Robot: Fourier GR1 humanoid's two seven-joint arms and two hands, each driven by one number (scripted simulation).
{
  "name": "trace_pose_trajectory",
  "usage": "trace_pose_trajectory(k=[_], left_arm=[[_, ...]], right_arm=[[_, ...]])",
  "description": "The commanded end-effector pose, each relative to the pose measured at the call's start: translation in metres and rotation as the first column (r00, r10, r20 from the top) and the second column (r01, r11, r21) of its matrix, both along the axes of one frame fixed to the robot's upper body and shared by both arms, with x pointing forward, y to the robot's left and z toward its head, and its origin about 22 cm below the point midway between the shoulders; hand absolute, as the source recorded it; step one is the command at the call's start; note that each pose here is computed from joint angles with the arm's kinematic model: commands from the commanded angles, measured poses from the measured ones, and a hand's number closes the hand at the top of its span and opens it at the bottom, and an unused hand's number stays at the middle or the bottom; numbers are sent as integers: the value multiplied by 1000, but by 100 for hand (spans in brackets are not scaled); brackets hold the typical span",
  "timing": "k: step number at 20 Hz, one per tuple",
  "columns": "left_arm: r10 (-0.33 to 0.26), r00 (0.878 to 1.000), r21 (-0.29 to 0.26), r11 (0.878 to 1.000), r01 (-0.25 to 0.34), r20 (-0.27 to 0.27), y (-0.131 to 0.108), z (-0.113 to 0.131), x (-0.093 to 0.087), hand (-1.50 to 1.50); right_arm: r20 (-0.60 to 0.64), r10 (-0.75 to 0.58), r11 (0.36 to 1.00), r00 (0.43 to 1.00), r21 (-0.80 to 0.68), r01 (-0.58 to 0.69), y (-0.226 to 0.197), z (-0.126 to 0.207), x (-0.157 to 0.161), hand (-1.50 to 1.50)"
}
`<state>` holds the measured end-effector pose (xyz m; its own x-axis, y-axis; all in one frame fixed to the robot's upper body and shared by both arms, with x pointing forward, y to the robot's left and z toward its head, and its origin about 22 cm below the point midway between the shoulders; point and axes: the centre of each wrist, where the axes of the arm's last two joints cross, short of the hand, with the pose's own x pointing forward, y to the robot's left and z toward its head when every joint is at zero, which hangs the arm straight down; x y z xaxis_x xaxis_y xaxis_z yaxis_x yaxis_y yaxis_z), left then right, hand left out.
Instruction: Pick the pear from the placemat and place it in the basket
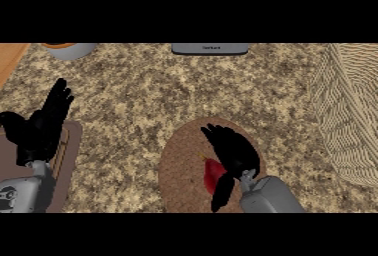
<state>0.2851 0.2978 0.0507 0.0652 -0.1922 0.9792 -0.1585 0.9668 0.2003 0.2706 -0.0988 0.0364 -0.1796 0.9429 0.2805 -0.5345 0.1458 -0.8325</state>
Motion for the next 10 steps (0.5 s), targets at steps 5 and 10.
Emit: trace_pose_trajectory(k=[5,10], left_arm=[[0,1000,-9,1000,0,-2,18,3,13,0],[-10,1000,4,1000,10,4,-7,-2,9,0]], right_arm=[[-84,44,998,995,-41,-48,-6,-40,-14,-150],[-97,167,980,981,-92,-176,12,-25,-7,150]])
